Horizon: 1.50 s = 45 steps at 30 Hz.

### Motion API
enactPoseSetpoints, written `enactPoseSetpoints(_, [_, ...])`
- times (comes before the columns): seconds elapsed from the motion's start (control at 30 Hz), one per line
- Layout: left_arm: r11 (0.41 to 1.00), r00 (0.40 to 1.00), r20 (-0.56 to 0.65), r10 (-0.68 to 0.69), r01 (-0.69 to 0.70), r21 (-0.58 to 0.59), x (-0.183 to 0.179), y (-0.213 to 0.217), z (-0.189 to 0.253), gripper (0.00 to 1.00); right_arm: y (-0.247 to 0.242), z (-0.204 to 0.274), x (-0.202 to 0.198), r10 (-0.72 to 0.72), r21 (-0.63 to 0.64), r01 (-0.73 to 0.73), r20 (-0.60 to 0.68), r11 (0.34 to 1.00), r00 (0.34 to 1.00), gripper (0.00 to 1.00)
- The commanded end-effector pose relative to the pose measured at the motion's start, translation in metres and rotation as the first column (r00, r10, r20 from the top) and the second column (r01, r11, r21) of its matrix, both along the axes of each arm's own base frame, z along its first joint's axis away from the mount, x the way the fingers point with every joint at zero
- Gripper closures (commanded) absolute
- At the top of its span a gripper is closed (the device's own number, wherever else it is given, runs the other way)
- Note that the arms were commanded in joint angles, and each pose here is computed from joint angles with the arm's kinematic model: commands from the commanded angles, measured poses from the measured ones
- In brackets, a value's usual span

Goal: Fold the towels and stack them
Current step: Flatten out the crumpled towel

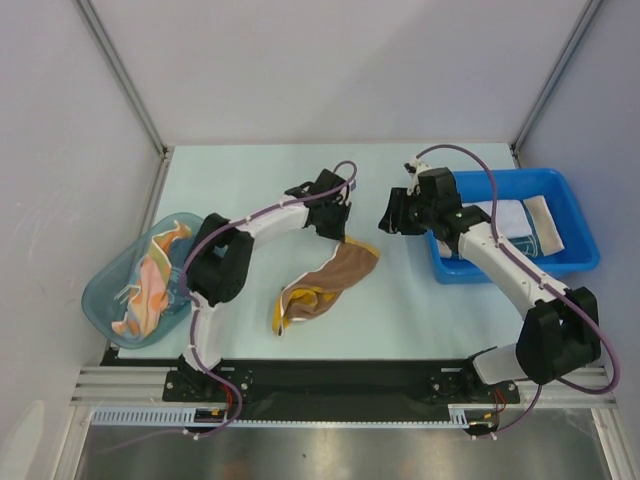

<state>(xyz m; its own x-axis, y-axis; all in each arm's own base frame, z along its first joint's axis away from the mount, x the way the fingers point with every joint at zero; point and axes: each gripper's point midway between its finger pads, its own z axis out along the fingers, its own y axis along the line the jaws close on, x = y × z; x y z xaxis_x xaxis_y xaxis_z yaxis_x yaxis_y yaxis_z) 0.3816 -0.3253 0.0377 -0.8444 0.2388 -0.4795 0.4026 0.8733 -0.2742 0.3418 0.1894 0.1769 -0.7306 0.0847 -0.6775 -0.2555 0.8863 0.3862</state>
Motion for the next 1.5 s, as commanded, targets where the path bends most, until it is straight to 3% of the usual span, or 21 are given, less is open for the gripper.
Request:
enactPoseSetpoints(0.0, [0.993,0.994,0.104,0.035,-0.023,-0.113,-0.004,0.016,0.106,1.0,0.013,0.022,0.02,-0.011,0.042,0.009,0.055,0.999,0.998,0.5])
enactPoseSetpoints(0.37, [0.96,0.952,0.166,0.257,-0.271,0.07,0.015,0.164,0.103,1.0,0.064,-0.017,0.06,0.054,0.08,-0.054,0.007,0.995,0.999,0.53])
enactPoseSetpoints(0.5, [0.938,0.941,0.123,0.316,-0.33,0.11,0.021,0.194,0.093,1.0,0.099,-0.053,0.081,0.131,0.106,-0.125,-0.049,0.986,0.99,0.55])
enactPoseSetpoints(0.57, [0.93,0.934,0.109,0.34,-0.351,0.108,0.025,0.202,0.09,1.0,0.118,-0.046,0.097,0.15,0.147,-0.147,-0.009,0.978,0.989,0.56])
enactPoseSetpoints(0.63, [0.938,0.94,0.101,0.325,-0.334,0.089,0.026,0.199,0.091,1.0,0.142,-0.051,0.101,0.199,0.204,-0.191,-0.017,0.96,0.98,0.54])
enactPoseSetpoints(0.67, [0.948,0.948,0.088,0.306,-0.312,0.063,0.025,0.193,0.092,1.0,0.154,-0.045,0.105,0.228,0.244,-0.226,0.019,0.943,0.973,0.47])
enactPoseSetpoints(0.87, [0.966,0.964,0.076,0.257,-0.254,-0.039,0.022,0.172,0.102,1.0,0.207,-0.058,0.111,0.357,0.402,-0.348,0.057,0.847,0.932,0.34])
enactPoseSetpoints(1.1, [0.972,0.975,0.065,0.214,-0.206,-0.109,0.015,0.16,0.112,1.0,0.234,-0.079,0.104,0.426,0.44,-0.405,0.055,0.802,0.903,0.31])
enactPoseSetpoints(1.2, [0.956,0.962,0.034,0.269,-0.263,-0.132,0.012,0.158,0.113,1.0,0.218,-0.08,0.108,0.34,0.37,-0.314,-0.004,0.874,0.941,0.31])
enactPoseSetpoints(1.23, [0.955,0.969,-0.007,0.245,-0.243,-0.172,0.003,0.147,0.109,1.0,0.199,-0.1,0.098,0.284,0.301,-0.235,-0.13,0.924,0.95,0.31])
enactPoseSetpoints(1.27, [0.946,0.974,0.004,0.225,-0.217,-0.24,0.002,0.135,0.117,1.0,0.183,-0.102,0.102,0.2,0.236,-0.16,-0.154,0.958,0.968,0.32])
enactPoseSetpoints(1.3, [0.926,0.971,-0.036,0.236,-0.235,-0.296,-0.003,0.125,0.12,1.0,0.171,-0.08,0.102,0.166,0.225,-0.133,-0.132,0.965,0.977,0.32])
enactPoseSetpoints(1.37, [0.899,0.977,-0.066,0.202,-0.212,-0.383,-0.015,0.102,0.12,0.98,0.14,-0.093,0.083,0.063,0.155,-0.036,-0.178,0.987,0.982,0.32])
enactPoseSetpoints(1.4, [0.882,0.975,-0.094,0.2,-0.221,-0.417,-0.02,0.091,0.121,0.93,0.128,-0.068,0.078,0.032,0.156,-0.011,-0.138,0.988,0.99,0.32])
enactPoseSetpoints(1.47, [0.864,0.986,-0.123,0.113,-0.159,-0.477,-0.036,0.06,0.12,0.88,0.099,-0.081,0.061,-0.053,0.066,0.065,-0.166,0.996,0.985,0.31])
